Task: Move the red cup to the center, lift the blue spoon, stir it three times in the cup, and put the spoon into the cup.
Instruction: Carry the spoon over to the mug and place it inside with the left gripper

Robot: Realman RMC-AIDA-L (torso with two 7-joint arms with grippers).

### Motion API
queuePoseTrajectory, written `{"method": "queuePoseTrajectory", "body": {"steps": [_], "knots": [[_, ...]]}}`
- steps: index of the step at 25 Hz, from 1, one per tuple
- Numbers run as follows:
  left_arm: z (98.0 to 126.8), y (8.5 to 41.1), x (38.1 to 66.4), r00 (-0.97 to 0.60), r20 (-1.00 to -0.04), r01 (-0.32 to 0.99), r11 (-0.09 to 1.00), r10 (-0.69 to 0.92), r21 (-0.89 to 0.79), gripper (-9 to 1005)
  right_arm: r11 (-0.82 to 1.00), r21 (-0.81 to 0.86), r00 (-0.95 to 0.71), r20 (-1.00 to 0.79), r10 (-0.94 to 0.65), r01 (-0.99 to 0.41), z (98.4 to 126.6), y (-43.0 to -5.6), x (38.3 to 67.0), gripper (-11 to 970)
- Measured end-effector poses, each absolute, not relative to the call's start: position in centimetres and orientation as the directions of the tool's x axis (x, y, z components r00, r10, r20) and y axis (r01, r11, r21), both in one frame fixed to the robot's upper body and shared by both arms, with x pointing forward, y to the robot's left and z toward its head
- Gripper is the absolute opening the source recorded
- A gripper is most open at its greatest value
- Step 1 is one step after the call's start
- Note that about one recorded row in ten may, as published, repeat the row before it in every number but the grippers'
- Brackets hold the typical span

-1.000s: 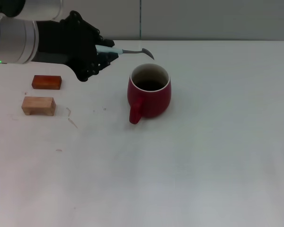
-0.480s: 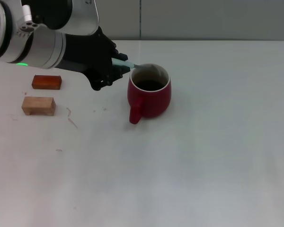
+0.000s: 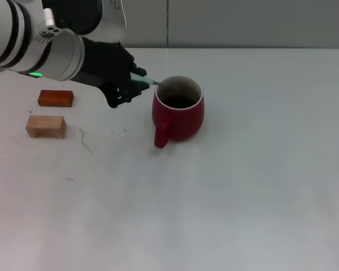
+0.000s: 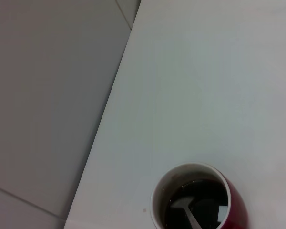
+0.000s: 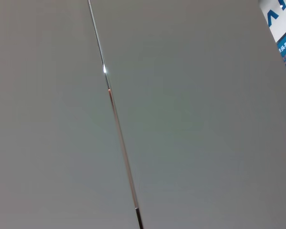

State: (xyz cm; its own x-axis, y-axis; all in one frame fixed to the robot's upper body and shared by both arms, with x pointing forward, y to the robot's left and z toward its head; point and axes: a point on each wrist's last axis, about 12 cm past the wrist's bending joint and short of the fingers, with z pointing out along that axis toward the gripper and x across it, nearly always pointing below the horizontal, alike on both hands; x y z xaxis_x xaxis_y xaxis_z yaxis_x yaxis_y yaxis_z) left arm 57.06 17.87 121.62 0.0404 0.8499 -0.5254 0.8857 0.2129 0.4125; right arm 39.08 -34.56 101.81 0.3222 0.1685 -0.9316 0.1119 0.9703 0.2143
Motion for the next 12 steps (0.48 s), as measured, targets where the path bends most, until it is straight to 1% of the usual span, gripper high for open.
{"method": "queuePoseTrajectory", "body": {"steps": [8,12], "knots": [[120.1,17.6,58.4,0.013,-0.518,0.898,0.218,0.855,0.381,169,0.971,0.210,0.330,-0.930,0.161,0.117,101.8,-34.7,38.5,816],[119.8,17.5,58.8,0.011,-0.520,0.896,0.222,0.854,0.384,169,0.971,0.209,0.328,-0.931,0.160,0.120,101.8,-34.7,38.4,816]]}}
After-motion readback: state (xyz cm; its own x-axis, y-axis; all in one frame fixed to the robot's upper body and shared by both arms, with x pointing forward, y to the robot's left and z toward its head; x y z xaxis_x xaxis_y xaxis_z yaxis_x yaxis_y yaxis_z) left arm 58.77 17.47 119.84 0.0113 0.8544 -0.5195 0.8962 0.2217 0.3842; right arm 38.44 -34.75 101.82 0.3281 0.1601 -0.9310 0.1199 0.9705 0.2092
